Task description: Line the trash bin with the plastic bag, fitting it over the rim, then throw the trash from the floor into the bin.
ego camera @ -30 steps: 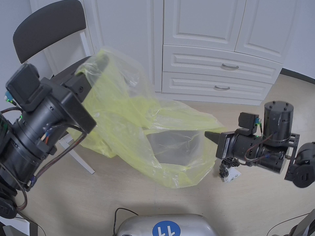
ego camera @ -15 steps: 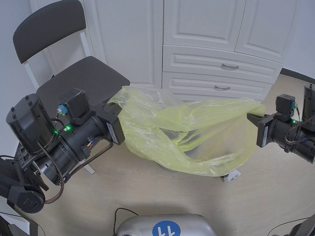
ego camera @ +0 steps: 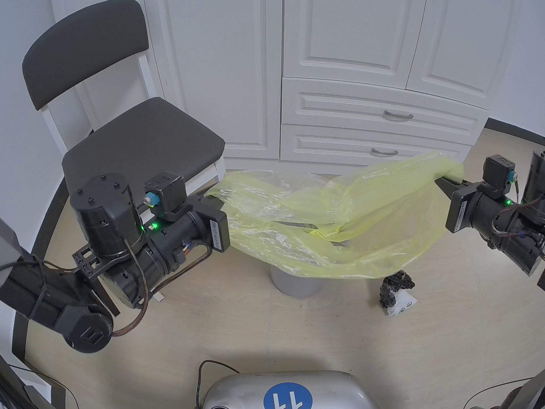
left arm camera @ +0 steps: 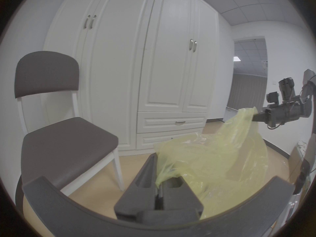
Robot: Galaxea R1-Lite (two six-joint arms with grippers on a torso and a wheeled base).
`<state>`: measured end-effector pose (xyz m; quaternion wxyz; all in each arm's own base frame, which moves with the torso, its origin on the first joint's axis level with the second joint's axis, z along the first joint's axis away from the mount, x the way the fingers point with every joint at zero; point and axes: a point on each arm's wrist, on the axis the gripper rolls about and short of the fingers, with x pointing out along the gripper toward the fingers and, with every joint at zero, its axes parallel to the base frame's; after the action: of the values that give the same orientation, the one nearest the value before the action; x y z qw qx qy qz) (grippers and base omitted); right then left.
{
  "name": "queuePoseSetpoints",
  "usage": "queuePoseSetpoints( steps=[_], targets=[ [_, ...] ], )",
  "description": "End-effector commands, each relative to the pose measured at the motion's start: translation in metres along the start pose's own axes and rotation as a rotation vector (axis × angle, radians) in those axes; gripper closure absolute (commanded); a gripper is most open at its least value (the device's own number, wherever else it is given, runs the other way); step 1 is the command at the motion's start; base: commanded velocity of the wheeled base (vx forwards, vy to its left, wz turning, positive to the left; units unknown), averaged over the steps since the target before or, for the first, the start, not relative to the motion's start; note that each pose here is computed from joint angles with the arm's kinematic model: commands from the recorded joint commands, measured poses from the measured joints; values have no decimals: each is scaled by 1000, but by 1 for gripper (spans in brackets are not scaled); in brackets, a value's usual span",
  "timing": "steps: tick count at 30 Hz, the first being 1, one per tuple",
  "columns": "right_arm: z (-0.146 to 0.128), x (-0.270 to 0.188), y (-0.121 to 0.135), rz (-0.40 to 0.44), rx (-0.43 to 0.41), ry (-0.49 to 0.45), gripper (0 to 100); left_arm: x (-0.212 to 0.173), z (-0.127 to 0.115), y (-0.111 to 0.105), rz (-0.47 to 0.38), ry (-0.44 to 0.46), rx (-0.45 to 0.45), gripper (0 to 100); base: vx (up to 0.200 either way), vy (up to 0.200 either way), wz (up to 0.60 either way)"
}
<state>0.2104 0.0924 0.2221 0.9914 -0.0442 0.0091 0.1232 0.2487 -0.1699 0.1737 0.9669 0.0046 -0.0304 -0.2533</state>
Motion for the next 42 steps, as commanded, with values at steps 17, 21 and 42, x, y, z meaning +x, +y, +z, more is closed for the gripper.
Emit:
queuePoseSetpoints(
  steps=[17, 21, 42],
  targets=[
    [-45, 28, -20, -80, -129, 278, 100, 29, -21, 54, 83, 36, -30, 100, 0, 0, 0],
    [-57, 34, -26, -96, -176, 329, 100, 30, -20, 64, 91, 30, -29, 100, 0, 0, 0],
    [-76, 30, -35, -101, -269, 411, 100, 21, -17, 72, 82, 11, -28, 100, 0, 0, 0]
  ],
)
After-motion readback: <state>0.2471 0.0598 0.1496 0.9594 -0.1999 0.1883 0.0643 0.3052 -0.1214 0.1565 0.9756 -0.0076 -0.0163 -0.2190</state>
